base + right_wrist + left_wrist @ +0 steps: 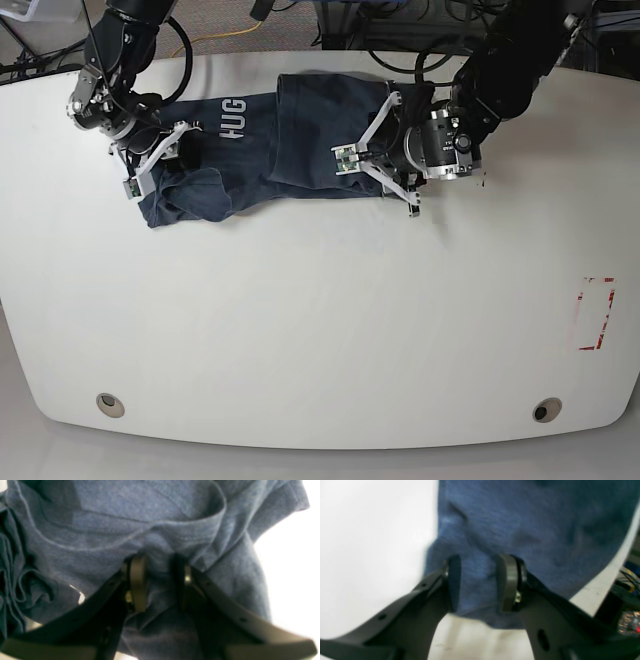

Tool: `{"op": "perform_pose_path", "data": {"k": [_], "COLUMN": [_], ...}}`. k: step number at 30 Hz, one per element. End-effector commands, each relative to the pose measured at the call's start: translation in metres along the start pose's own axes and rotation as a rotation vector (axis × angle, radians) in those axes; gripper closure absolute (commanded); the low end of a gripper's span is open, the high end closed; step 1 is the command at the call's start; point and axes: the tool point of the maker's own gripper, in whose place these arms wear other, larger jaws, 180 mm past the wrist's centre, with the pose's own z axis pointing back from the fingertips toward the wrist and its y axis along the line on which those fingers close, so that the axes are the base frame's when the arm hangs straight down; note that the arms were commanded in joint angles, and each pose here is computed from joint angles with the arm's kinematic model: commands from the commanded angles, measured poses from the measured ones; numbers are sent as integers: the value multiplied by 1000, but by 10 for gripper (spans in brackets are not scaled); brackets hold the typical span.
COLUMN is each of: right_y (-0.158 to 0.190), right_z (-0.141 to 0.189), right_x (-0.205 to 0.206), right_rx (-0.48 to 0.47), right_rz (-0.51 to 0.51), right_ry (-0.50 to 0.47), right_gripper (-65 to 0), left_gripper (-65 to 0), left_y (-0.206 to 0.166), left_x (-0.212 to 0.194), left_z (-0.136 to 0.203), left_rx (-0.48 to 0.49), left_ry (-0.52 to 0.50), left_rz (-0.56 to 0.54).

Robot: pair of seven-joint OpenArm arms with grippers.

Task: Fold the T-shirt properly
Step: 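Release the shirt with both grippers and lift them away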

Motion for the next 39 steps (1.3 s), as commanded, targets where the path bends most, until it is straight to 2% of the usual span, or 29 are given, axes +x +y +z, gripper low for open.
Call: {"op": "perform_pose_path", "data": {"k": [1,4,6,13,16,23,28,31,34,39], "right_y": [1,2,2,1,3,15,29,51,79,121], "right_z": [0,0,-1,1,8,27,40,40,37,30], "right_x": [-1,-1,-1,0,11,34,43,42,38,36], "right_rx": [-4,-3,-2,-6,-20,-51,-59,-19,41,192], "right_rz": [5,4,3,5,39,126,179,239,293,307], "right_ry": [15,14,14,10,-17,-63,-96,-87,-78,-97], "right_gripper": [-174,-174,-174,-174,-174,-174,-176,-178,-178,-179], "left_gripper": [-221,-218,-218,-221,-221,-221,-221,-221,-219,-221], "left_y": [-1,0,5,38,51,80,93,101,110,128], "left_x": [-18,-42,-48,-76,-82,-72,-47,-25,-19,-55], "left_z": [-8,-16,-15,2,9,22,37,55,70,91], "left_rx": [-25,-47,-35,63,101,192,252,310,366,471], "left_ry": [27,74,67,63,57,-44,-144,-224,-282,-294], "left_rz": [21,65,95,233,275,427,460,462,511,664]}}
